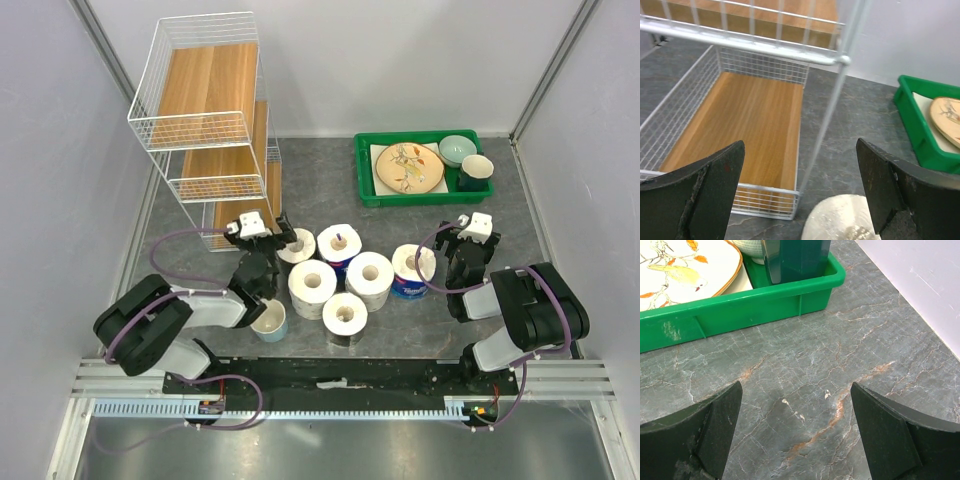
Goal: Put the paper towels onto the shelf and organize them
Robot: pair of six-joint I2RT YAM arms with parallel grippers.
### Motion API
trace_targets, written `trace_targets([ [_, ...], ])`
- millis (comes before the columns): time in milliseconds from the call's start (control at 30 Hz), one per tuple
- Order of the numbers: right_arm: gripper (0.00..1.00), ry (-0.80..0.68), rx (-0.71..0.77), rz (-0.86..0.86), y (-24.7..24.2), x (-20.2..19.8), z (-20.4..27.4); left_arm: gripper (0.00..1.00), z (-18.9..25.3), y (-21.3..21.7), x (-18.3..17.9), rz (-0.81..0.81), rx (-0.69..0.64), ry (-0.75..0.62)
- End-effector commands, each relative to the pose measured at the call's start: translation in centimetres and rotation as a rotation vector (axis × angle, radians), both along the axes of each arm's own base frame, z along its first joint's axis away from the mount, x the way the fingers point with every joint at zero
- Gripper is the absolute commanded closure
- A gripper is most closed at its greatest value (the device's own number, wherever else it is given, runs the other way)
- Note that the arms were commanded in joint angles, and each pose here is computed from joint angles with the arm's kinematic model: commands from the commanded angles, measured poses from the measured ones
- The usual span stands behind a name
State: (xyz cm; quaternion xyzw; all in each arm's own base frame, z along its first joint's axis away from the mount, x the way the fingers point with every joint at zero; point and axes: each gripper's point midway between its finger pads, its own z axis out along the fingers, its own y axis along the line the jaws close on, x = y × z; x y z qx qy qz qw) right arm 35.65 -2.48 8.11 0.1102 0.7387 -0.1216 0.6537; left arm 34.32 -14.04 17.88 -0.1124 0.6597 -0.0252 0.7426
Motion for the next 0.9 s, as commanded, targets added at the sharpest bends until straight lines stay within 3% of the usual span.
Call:
trace_targets([
  [0, 0.02, -0.067, 0.016, -0.002, 0.2, 0.7, 1.8, 0.00, 0.3, 4.2, 0.4, 0.140, -0.096, 0.000],
  [100, 0.02, -0.067, 0.016, 0.000, 0.2, 0.7, 1.8, 0.01, -1.3, 6.8, 0.4, 0.171, -0.209, 0.053],
  [367, 0.02, -0.067, 0.016, -0.002, 0.2, 0.7, 1.8, 0.00, -0.6, 13.0, -1.2, 0.273, -0.206, 0.020],
  [600, 0.02, -0.067, 0.016, 0.000, 0.2, 0.7, 1.8, 0.00, -3.2, 21.8, -1.8, 0.423, -0.508, 0.021],
  [700, 0.02, -0.068, 0.016, -0.002, 0.2, 0.7, 1.8, 0.00, -3.9, 22.8, -1.3, 0.433, -0.599, 0.031],
  [867, 0.02, -0.068, 0.016, 0.001, 0.2, 0.8, 1.8, 0.01, -2.7, 19.1, 0.9, 0.232, -0.587, 0.048],
])
